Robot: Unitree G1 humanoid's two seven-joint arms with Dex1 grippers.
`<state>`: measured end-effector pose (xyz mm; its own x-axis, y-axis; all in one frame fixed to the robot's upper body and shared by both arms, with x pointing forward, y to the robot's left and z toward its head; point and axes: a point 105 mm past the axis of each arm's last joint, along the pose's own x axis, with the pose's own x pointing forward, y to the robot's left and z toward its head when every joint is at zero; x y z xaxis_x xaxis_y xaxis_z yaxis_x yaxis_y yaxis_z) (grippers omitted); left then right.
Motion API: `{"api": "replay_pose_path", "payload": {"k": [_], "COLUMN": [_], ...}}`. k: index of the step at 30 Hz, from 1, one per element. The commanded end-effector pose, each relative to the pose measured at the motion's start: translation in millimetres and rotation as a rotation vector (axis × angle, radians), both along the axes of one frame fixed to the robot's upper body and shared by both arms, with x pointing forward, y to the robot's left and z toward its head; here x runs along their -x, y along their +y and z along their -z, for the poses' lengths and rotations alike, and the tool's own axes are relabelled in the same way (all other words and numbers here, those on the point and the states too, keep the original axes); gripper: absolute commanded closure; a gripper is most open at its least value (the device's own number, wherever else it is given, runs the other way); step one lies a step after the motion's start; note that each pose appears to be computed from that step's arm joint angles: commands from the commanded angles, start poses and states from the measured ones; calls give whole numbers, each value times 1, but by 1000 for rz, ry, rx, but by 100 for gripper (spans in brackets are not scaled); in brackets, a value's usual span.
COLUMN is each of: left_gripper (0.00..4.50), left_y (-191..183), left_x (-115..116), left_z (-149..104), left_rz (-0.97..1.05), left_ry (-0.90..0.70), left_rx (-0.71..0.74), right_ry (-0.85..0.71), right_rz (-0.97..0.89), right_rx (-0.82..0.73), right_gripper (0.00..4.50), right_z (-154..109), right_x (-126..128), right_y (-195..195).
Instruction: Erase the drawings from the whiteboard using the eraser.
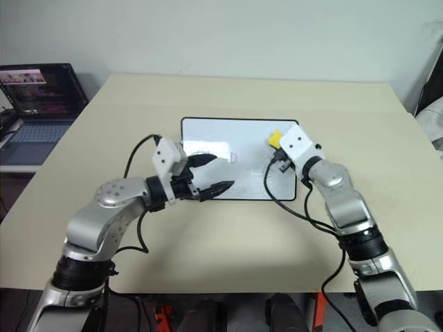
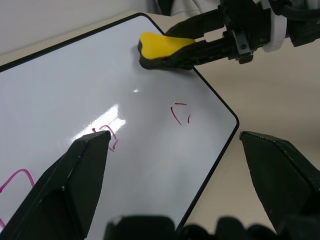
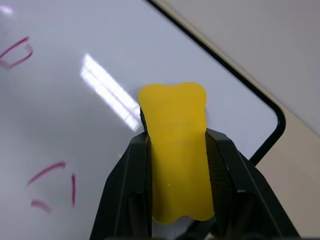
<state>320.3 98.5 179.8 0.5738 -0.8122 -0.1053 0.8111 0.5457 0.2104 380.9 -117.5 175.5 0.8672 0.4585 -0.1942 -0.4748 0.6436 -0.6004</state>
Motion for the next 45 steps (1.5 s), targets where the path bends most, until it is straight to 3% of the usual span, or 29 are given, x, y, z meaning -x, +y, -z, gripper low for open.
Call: {"api": "replay_pose_path", "payload": {"k": [1,7,16,20,24,29,34,45], "left_gripper": [0,0,0,0,0,0,0,0], "left_y": [-7,-9,-4,5,19,24,29,31], "left_x": [4,5,5,7,15,31,34,29], "left_z": [-13,-13,-8,0,14,33,44,51], "left_rz": [30,39,17,-7,-21,23,19,37], "left_ry": [-57,-54,-34,-16,31,90,111,105], "left_rx": [11,12,13,4,-18,-46,-72,-86], "right_ry": [29,-130,60,-15,-35,87,274,275], "right_rz": [10,134,27,56,-51,-148,-167,-131], "right_rx": [37,-64,-79,-186,-318,-302,-203,-160], "right_gripper": [338,338,338,338,338,338,338,338], "right_z": [9,-24,13,-8,-30,-12,21,30], "right_x": [0,-20,2,3,26,68,109,110], "right_y": [0,-6,8,3,5,-6,-20,-16]}}
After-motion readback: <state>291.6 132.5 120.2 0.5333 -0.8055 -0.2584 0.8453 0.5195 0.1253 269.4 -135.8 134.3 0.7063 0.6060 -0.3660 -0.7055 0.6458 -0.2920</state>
